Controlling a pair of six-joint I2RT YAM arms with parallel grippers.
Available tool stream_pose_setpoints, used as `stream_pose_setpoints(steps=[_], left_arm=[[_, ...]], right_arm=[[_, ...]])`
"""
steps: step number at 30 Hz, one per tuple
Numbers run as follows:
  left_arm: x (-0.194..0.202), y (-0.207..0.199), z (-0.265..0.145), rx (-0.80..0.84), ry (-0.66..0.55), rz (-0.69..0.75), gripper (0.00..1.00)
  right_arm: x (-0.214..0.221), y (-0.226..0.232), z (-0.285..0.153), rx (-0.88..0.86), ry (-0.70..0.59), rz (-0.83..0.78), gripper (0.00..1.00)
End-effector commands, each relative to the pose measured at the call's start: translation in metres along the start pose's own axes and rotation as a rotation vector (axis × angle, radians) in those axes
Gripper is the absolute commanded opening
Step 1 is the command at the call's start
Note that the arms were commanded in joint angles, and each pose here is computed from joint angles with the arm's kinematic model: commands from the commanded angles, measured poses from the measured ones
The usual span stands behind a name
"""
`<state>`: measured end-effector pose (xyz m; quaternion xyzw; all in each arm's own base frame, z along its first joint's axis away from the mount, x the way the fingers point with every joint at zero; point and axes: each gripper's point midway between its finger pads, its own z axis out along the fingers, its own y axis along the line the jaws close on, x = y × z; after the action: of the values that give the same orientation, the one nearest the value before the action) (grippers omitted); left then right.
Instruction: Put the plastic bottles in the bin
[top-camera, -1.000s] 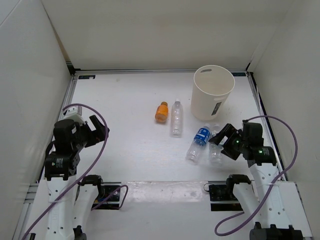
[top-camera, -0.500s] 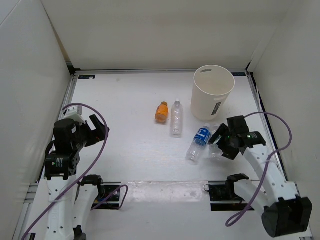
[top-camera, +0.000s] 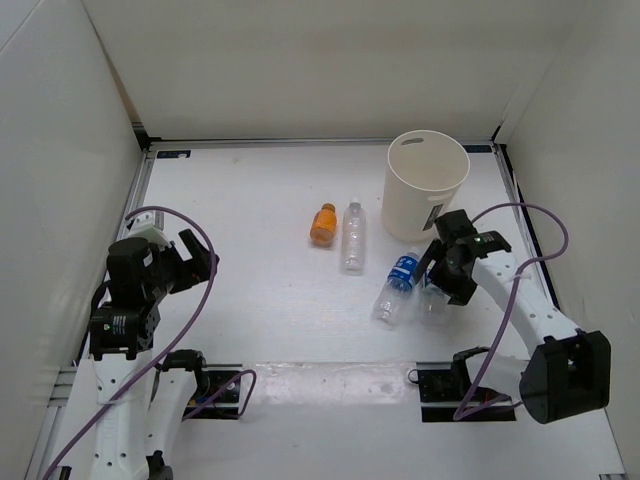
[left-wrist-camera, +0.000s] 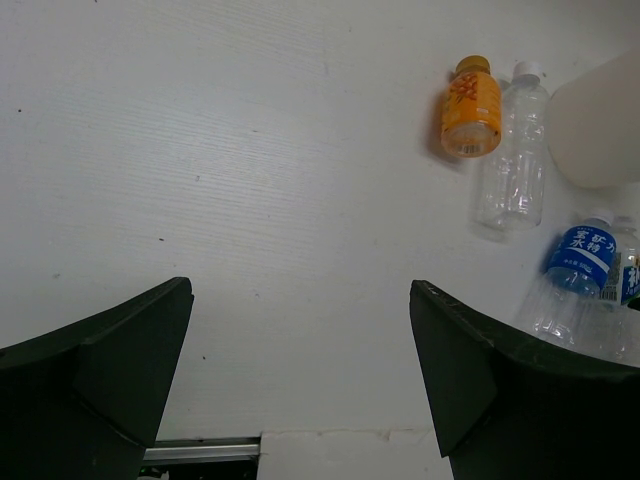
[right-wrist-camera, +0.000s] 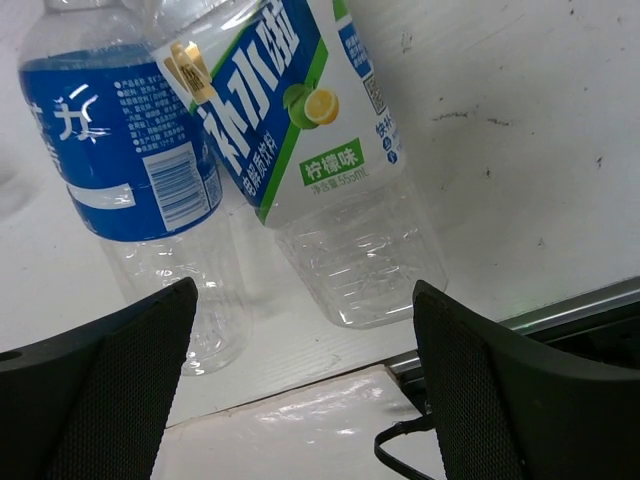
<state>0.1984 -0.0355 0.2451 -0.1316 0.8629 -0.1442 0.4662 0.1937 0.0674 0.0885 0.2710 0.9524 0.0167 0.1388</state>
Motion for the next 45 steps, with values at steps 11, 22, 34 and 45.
stream_pose_setpoints(steps=[11, 22, 34, 45], left_arm=[[-0.001, -0.002, 0.000, 0.012, -0.007, -0.003, 1.00], [-0.002, -0.002, -0.001, 0.011, -0.007, -0.001, 1.00], [-0.001, -0.002, -0.001, 0.008, -0.005, -0.001, 1.00], [-0.002, -0.001, -0.002, 0.006, -0.011, -0.001, 1.00]], right_arm=[[-0.039, -0.013, 0.009, -0.025, 0.024, -0.039, 0.89], [-0.032, -0.005, 0.039, 0.056, 0.112, -0.109, 0.84], [-0.024, -0.015, 0.040, 0.035, 0.146, -0.064, 0.59], [-0.030, -0.025, -0.015, -0.061, 0.008, 0.006, 0.14]])
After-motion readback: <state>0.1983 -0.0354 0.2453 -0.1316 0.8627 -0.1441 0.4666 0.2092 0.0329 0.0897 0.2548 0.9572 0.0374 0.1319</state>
